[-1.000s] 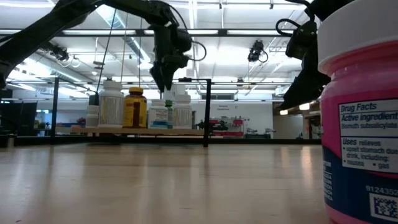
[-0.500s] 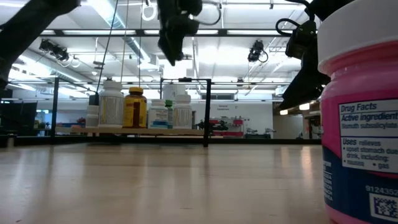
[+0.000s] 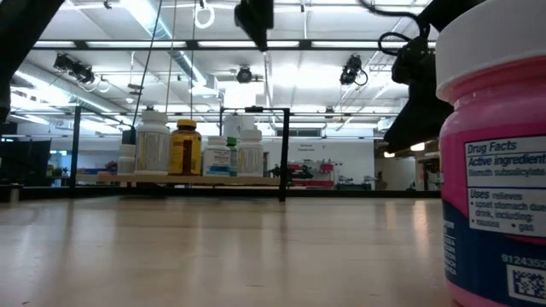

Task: Pick and place medicine bottles onto shelf by color
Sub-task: Put the orange pill bottle on the shelf

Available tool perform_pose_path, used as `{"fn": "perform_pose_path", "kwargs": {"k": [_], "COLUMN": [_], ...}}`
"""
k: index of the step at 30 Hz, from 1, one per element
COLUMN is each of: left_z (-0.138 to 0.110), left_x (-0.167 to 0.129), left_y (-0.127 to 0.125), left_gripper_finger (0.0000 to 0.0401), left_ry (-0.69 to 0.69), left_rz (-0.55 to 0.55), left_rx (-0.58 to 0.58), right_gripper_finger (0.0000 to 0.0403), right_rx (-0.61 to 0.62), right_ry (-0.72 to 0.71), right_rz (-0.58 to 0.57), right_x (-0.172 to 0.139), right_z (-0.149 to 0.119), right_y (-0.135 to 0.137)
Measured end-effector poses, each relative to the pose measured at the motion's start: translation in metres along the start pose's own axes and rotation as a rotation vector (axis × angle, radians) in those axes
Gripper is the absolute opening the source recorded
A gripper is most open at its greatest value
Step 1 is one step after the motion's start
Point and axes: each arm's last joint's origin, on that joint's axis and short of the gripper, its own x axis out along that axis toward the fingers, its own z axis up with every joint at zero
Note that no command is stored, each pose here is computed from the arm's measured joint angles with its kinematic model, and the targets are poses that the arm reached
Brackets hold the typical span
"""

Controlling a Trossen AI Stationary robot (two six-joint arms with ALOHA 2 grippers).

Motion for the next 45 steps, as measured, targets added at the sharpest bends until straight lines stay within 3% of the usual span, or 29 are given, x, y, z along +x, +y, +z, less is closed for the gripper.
{"fn": "perform_pose_path", "kwargs": {"k": [7, 15, 21, 31, 34, 45], "left_z": [-0.003, -0.020, -0.026, -0.033, -0.029, -0.031], "left_x": [0.024, 0.045, 0.050, 0.072, 0.077, 0.071], "left_y": [-0.060, -0.099, -0.128, -0.149, -0.153, -0.182], "left_gripper_finger": [0.0331, 0.0331, 0.0331, 0.0331, 0.0331, 0.0314], "left_ry": [-0.035, 0.039, -0.004, -0.044, -0.087, -0.192], "left_rz": [-0.071, -0.115, -0.155, -0.191, -0.247, -0.350], "left_rx": [0.052, 0.017, 0.018, 0.004, 0.001, 0.084], "right_gripper_finger": [0.0291, 0.0291, 0.0291, 0.0291, 0.0291, 0.0291], "right_rx": [0.084, 0.084, 0.078, 0.097, 0.092, 0.097], "right_ry": [-0.004, -0.023, -0.060, -0.069, -0.068, -0.062], "right_rz": [-0.006, -0.023, -0.043, -0.048, -0.048, -0.032], "right_x": [0.002, 0.003, 0.005, 0.006, 0.006, 0.006], "right_z": [0.003, 0.007, 0.013, 0.017, 0.017, 0.017], "right_y": [-0.005, -0.010, -0.017, -0.025, -0.026, -0.025]}}
